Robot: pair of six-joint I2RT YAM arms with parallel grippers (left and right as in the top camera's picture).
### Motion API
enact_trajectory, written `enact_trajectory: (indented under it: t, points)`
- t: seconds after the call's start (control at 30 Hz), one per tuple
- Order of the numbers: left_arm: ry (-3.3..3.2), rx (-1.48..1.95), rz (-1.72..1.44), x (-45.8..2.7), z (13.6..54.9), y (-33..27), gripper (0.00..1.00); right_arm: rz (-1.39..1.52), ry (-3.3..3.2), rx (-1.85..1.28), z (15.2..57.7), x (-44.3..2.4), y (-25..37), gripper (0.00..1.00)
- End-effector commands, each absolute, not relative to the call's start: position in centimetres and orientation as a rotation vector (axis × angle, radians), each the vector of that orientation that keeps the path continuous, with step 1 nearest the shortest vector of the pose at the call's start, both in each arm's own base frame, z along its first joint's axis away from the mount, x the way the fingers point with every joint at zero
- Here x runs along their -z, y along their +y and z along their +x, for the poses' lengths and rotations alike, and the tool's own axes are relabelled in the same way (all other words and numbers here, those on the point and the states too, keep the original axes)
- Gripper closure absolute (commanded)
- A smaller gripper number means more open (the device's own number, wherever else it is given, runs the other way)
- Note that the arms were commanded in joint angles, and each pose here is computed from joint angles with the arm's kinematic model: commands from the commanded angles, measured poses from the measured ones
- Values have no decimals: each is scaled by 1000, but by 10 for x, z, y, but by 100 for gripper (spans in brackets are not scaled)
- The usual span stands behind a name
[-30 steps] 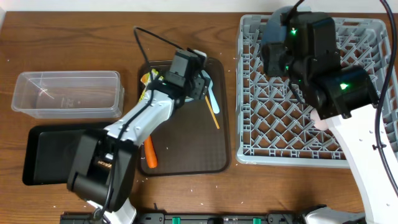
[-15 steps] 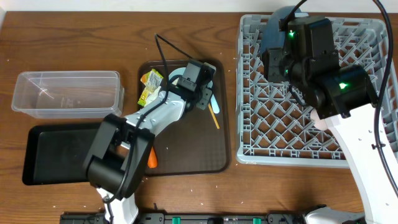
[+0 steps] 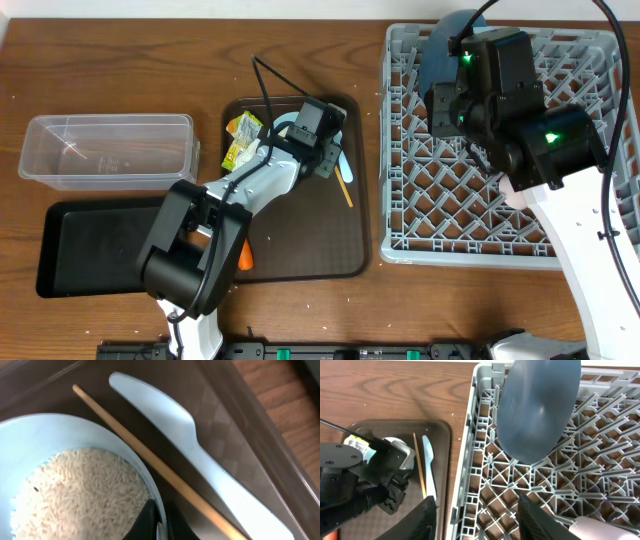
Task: Sort waste into correct bins and load items into the dishwasher rack
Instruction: 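Carry the rice bowl left over the black tray with the left gripper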
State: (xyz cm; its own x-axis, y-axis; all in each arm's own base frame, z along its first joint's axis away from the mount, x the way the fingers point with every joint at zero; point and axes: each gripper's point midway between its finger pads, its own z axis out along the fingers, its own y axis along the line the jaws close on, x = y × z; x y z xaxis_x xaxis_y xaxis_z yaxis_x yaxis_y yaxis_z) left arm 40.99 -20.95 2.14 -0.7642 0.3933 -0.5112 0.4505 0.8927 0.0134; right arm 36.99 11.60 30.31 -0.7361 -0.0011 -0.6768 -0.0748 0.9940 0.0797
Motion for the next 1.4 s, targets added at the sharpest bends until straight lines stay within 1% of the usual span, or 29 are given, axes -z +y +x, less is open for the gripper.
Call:
enact_trajectory:
  t: [0.0,0.13,0.2,0.3,0.47,0.7,0.83,0.93,1.07,1.23,1.37]
  points:
    - [2624,132,582,-9,397,-201,94,-26,2404,-121,371,-301,111,57]
    - [2649,126,603,-14,386,-201,94,-26,2404,-121,371,-301,111,57]
    - [2631,135,614,-27,383,-205,94,-26,2404,-121,371,-301,111,57]
    - [2565,164,620,-63,379,-213,94,-26,2404,-121,371,-301,111,57]
    - [2496,252,459,-123,370,-213,94,-26,2403,-121,372,-301,111,57]
    - [2538,307,261,-158,341,-194,94,-23,2386,-128,375,-304,112,55]
    - [2587,310,59,-175,323,-161,94,-22,2382,-131,375,-305,112,55]
    - [2591,302,-155,-190,313,-122,93,-13,2382,-134,375,-305,112,53]
    - [2553,321,-352,-208,304,-74,94,-4,2377,-140,376,-306,113,52]
    - [2494,460,-584,-220,294,-29,94,-3,2372,-142,377,-306,113,51]
    - [2415,617,-698,-219,294,3,94,-4,2372,-141,377,-306,113,52]
